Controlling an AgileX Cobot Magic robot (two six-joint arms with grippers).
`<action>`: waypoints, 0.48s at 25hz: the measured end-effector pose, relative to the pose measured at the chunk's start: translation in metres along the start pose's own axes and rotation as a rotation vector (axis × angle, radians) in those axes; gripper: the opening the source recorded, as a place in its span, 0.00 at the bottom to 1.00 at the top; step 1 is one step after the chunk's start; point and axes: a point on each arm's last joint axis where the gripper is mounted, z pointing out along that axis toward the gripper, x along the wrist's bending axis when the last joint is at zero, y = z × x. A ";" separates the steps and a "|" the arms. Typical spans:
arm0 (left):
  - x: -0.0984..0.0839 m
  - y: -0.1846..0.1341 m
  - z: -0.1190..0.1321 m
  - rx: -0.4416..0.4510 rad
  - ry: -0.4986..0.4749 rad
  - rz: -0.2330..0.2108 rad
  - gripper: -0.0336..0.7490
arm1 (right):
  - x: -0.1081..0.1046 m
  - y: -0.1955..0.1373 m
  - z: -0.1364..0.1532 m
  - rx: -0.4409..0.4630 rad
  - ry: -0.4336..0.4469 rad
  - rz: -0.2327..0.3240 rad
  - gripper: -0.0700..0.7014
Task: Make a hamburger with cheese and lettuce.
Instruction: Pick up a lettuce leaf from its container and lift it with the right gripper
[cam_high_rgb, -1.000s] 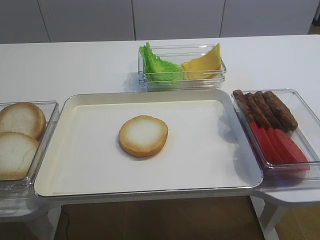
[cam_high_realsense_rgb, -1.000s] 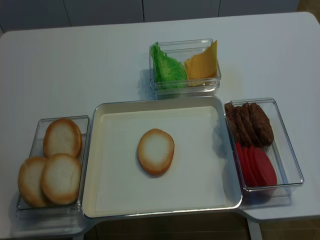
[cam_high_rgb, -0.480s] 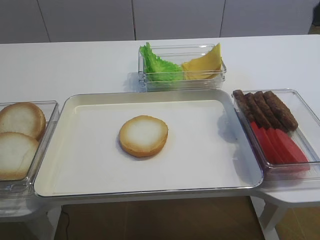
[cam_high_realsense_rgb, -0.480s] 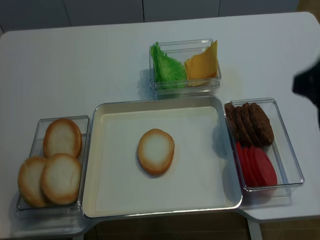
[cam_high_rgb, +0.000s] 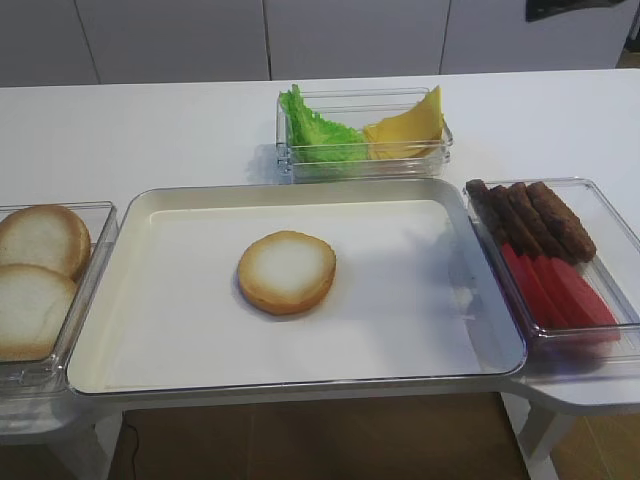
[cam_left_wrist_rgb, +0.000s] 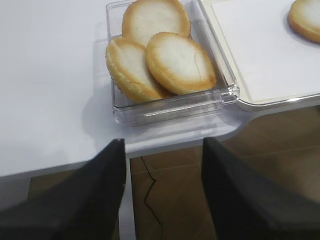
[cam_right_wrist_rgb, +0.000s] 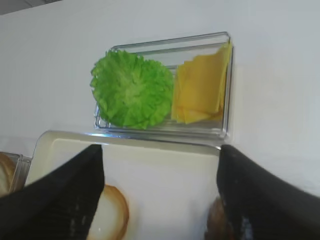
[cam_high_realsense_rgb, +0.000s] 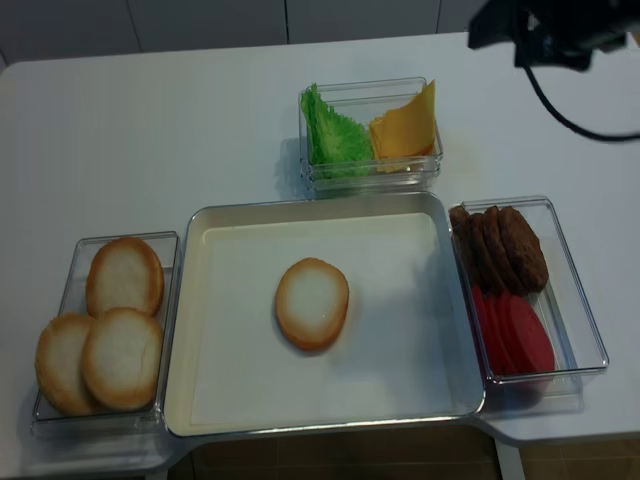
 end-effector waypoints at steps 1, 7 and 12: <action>0.000 0.000 0.000 0.000 0.000 0.000 0.51 | 0.003 0.006 0.010 0.004 0.010 -0.017 0.78; 0.000 0.000 0.000 0.000 0.000 0.002 0.51 | 0.020 0.026 0.082 0.063 0.078 -0.071 0.78; 0.000 0.000 0.000 0.000 0.000 0.004 0.51 | 0.023 0.025 0.135 0.123 0.112 -0.074 0.78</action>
